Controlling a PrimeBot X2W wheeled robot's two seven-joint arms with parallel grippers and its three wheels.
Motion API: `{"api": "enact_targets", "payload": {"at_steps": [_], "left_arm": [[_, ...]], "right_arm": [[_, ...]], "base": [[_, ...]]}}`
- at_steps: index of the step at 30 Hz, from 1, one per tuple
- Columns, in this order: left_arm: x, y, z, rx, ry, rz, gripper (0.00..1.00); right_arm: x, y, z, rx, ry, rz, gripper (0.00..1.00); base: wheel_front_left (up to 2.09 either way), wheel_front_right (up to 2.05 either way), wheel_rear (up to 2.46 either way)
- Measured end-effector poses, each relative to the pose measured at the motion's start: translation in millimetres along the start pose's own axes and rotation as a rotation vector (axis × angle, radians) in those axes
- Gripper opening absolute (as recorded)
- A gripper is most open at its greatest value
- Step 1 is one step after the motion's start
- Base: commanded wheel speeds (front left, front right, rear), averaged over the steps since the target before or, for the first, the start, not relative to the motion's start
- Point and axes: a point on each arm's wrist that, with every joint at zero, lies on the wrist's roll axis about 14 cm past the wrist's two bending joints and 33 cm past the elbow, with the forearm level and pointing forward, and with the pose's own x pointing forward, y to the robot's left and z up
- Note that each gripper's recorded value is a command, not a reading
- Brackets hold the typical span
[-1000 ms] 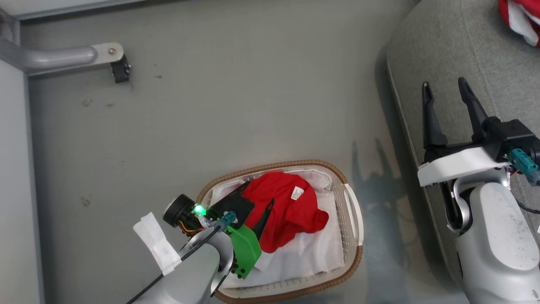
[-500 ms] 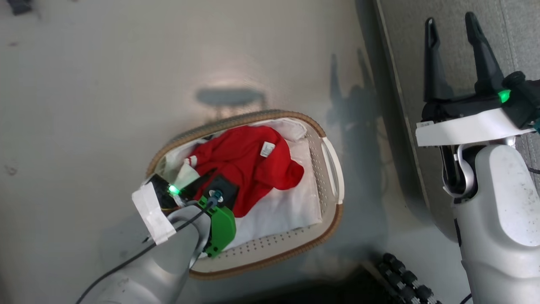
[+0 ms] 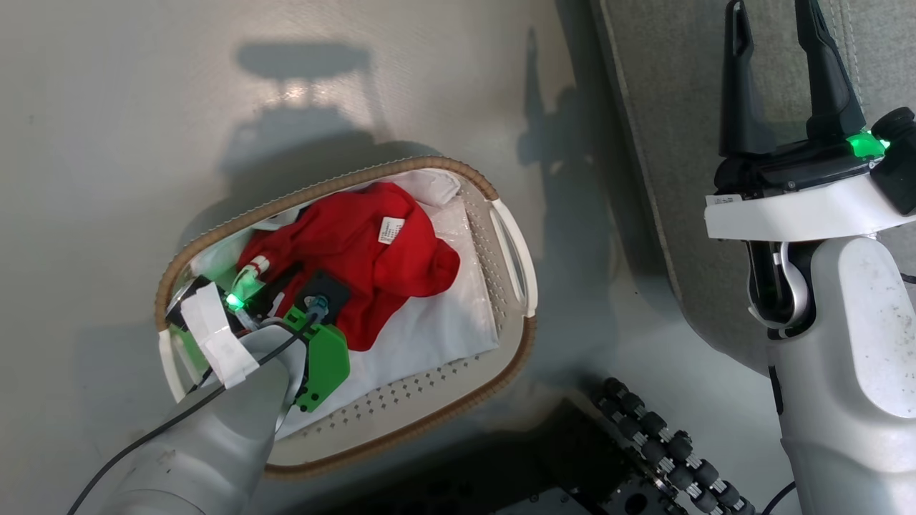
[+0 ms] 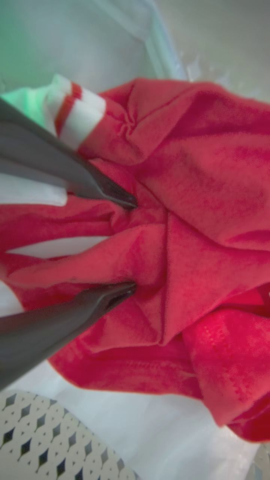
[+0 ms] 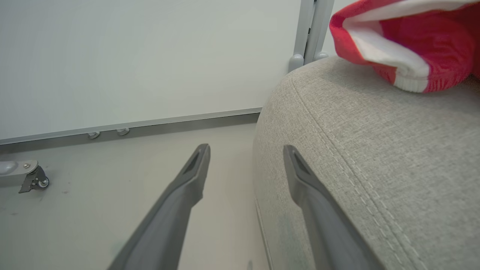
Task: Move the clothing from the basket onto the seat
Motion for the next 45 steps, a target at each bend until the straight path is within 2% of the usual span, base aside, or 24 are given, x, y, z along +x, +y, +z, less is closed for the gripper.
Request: {"api": "enact_targets", "payload": {"at_steps": [1, 3, 4, 5, 16, 20, 25, 30, 36, 45], "left_arm": [[2.2, -1.0, -1.7, -0.002, 0.009, -0.005, 0.91], [5.4, -2.8, -4.7, -0.005, 0.023, -0.012, 0.44], [6.9, -4.3, -5.8, -0.006, 0.031, -0.018, 0.27], [8.0, -5.5, -6.1, -0.005, 0.032, -0.022, 0.0], [-4.6, -16.0, 7.1, -0.021, -0.013, -0.036, 0.0], [-15.3, -12.8, 25.4, -0.112, -0.079, -0.009, 0.0], [-33.1, -17.0, 54.3, -0.123, -0.17, -0.014, 0.0], [-56.9, -22.5, 91.6, -0.091, -0.295, -0.021, 0.0], [-95.3, -30.4, 120.3, -0.005, -0.411, -0.015, 0.0], [-171.5, -24.9, 179.3, 0.119, -0.626, 0.081, 0.0]], "right_arm": [[-0.9, -2.0, -1.0, -0.003, 0.004, -0.004, 1.0], [-2.4, -4.8, -2.4, -0.008, 0.01, -0.01, 1.0], [-3.1, -6.3, -2.8, -0.012, 0.013, -0.013, 1.0], [-3.6, -7.4, -3.1, -0.014, 0.015, -0.016, 1.0], [-5.3, -2.8, 8.2, -0.018, -0.002, -0.006, 1.0], [-6.1, 1.8, 18.7, -0.021, -0.021, 0.005, 1.0], [-12.6, 5.7, 32.4, -0.034, -0.039, 0.011, 1.0], [-21.4, 11.7, 47.9, -0.044, -0.061, 0.022, 1.0], [-38.2, 16.6, 65.1, -0.048, -0.079, 0.028, 1.0], [-71.8, 26.1, 93.4, -0.049, -0.117, 0.046, 1.0]], "base": [[0.0, 0.0, 0.0], [0.0, 0.0, 0.0], [0.0, 0.0, 0.0], [0.0, 0.0, 0.0], [0.0, 0.0, 0.0], [0.0, 0.0, 0.0], [0.0, 0.0, 0.0], [0.0, 0.0, 0.0], [0.0, 0.0, 0.0], [0.0, 0.0, 0.0]]}}
